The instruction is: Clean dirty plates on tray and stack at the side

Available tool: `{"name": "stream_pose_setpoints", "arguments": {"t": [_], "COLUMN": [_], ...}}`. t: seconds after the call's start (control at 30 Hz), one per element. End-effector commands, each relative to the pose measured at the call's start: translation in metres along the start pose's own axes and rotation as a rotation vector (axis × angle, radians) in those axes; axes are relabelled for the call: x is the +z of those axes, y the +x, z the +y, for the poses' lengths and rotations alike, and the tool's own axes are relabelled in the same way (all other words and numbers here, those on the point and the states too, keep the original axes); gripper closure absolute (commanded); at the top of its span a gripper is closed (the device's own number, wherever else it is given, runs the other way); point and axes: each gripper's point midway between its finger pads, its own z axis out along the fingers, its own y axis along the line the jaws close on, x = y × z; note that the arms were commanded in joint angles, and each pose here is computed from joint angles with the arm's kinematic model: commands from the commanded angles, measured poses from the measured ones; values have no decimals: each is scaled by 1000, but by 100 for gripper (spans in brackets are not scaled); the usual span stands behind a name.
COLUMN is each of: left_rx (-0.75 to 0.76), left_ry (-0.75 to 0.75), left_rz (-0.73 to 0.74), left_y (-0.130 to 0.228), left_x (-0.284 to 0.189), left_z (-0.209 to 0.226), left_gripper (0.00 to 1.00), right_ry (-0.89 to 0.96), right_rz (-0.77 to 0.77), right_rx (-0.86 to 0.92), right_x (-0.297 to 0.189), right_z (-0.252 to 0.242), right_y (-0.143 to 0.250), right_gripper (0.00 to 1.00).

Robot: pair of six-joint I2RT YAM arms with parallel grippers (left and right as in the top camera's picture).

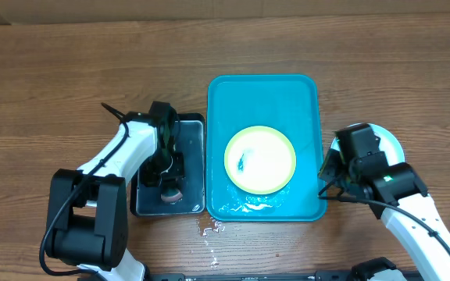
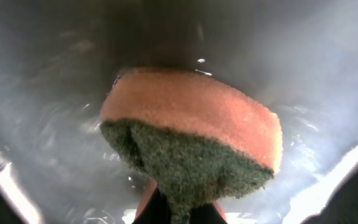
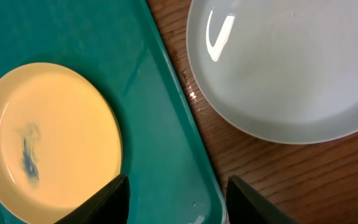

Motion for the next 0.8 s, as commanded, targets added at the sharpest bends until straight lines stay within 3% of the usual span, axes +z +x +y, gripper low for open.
{"name": "stream_pose_setpoints", "arguments": {"t": [0.0,0.1,0.33,0.67,0.77], "left_rx": [40,63,66,87,99], "left_ry": [46,51,36,34,38], "left_rz": [-91,-115,-111,-116,-132], "left_y": [-20,-24,-23,-18,-17], "left_x": [-37,-44,-36,-10,4], "left_z": [-14,-17,-14,-16,-18], "left_gripper": [94,79,76,62,78], "right_ry": [-62,-86,-84,-118,-115], "right_rz": [35,47,51,75,78], "right_rx": [-14,-53,-54,-55,-56], "right_x": [-2,-1,0,-1,0], "right_z": [8,13,13,19,18], "right_y": [-2,0,0,4,5], "right_gripper": [48,48,47,47,47]}}
